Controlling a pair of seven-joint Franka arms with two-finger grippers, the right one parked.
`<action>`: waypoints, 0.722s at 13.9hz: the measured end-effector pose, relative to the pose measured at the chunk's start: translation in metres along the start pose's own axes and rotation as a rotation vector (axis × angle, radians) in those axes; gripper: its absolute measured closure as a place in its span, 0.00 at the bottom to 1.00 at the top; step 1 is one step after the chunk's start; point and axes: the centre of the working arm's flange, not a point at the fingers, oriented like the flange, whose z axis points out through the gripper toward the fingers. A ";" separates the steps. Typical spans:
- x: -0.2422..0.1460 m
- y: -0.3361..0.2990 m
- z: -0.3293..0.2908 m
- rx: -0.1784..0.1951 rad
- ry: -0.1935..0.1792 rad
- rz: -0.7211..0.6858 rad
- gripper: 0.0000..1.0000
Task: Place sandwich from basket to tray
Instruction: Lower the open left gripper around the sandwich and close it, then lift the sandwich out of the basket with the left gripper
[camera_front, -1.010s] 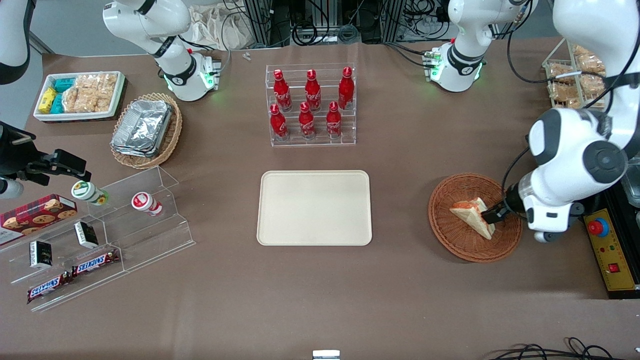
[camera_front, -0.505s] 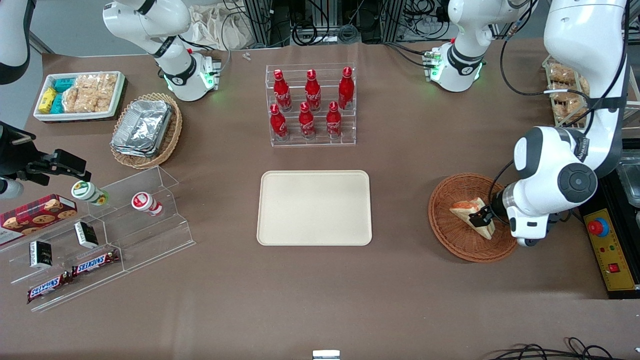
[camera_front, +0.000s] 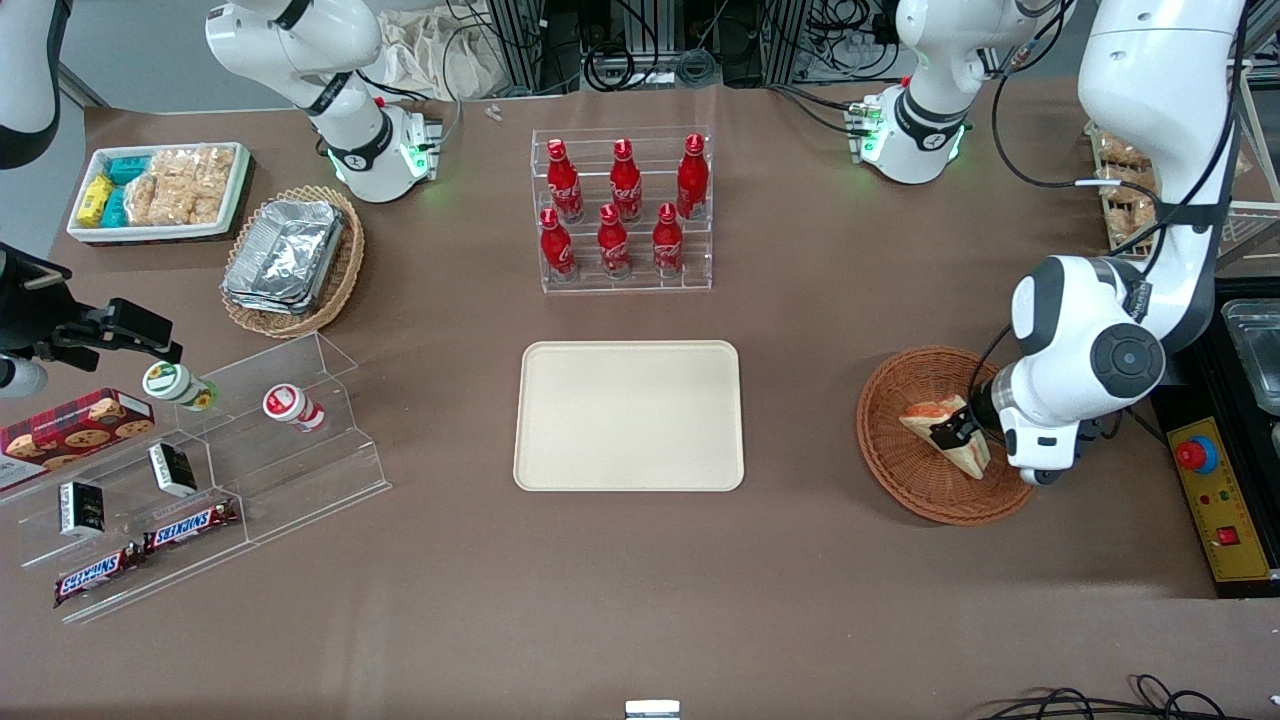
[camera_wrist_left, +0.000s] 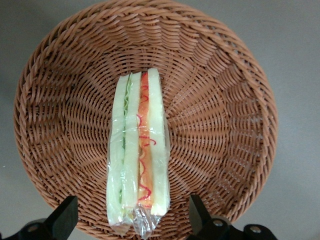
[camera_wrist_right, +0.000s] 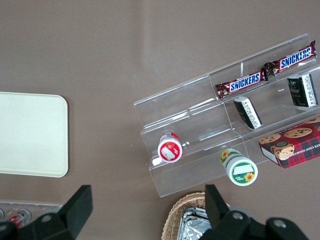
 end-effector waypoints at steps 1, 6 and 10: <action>0.000 -0.002 0.004 0.013 0.004 0.008 0.00; 0.003 0.000 0.032 0.027 0.003 0.023 0.00; 0.007 0.002 0.042 0.013 0.010 0.019 0.25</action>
